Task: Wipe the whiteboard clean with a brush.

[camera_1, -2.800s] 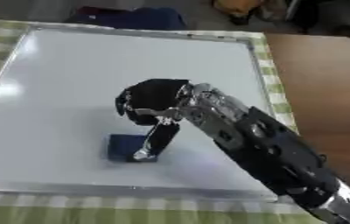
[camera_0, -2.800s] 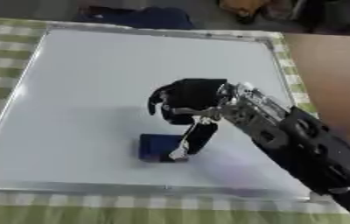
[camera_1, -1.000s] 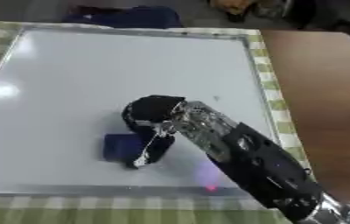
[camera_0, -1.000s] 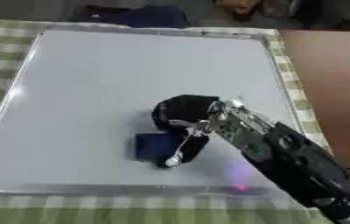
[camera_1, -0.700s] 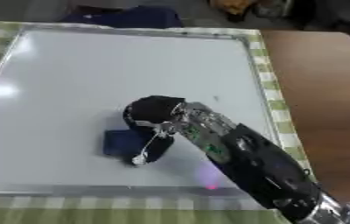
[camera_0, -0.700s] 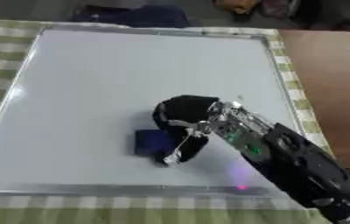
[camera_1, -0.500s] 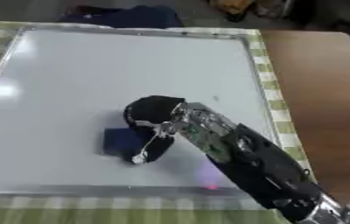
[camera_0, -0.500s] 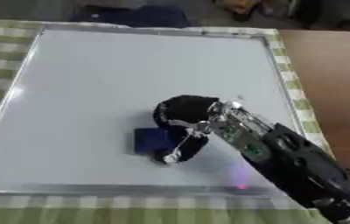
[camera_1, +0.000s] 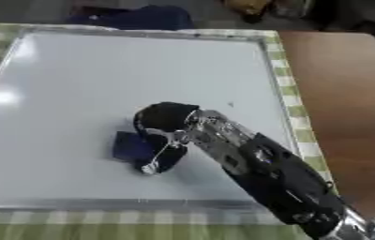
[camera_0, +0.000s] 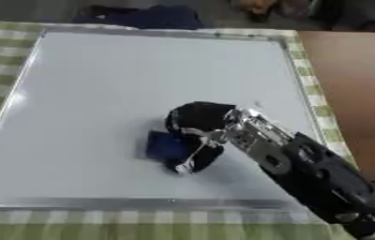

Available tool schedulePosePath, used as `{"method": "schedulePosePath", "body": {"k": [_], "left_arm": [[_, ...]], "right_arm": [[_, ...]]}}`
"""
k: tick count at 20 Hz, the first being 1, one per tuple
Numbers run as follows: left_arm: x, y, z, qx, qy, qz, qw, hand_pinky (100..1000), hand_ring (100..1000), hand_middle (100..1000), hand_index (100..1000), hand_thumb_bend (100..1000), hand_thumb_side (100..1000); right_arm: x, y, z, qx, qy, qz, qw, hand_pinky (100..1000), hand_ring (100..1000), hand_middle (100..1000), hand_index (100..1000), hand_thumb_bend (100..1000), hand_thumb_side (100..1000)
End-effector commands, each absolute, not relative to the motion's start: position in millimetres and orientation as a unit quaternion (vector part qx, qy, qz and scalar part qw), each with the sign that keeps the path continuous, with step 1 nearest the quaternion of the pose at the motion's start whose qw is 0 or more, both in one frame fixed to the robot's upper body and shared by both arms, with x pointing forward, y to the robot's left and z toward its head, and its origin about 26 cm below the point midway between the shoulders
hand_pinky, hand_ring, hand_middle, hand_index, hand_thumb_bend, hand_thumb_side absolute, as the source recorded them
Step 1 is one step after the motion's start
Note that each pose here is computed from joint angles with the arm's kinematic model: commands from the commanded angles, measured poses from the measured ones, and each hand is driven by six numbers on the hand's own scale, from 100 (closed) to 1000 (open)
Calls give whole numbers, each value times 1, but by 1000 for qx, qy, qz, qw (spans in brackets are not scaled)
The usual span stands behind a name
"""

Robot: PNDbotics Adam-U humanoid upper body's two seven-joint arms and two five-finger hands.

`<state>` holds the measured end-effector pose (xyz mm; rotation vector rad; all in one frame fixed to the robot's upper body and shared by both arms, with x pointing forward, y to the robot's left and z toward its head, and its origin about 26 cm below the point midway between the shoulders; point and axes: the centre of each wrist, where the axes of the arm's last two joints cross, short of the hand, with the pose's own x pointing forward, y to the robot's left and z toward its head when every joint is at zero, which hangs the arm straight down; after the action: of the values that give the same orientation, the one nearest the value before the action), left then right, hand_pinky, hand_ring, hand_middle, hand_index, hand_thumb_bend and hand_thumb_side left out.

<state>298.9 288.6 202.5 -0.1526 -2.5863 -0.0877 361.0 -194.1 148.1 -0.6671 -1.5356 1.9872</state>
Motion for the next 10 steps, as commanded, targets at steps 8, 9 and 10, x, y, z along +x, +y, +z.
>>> {"method": "schedulePosePath", "body": {"k": [8, 9, 10], "left_arm": [[296, 291, 210, -48, -964, -37, 258, 539, 638, 584, 549, 170, 971], [296, 291, 210, -48, -964, -37, 259, 539, 638, 584, 549, 170, 971], [295, 291, 209, -48, -964, -36, 259, 539, 638, 584, 549, 170, 971]], "right_arm": [[358, -209, 168, -269, -581, 724, 258, 646, 774, 395, 100, 205, 461], [358, -210, 169, -271, -581, 723, 257, 646, 773, 393, 100, 202, 461], [358, -211, 170, -272, -581, 723, 256, 646, 772, 388, 100, 193, 457]]}}
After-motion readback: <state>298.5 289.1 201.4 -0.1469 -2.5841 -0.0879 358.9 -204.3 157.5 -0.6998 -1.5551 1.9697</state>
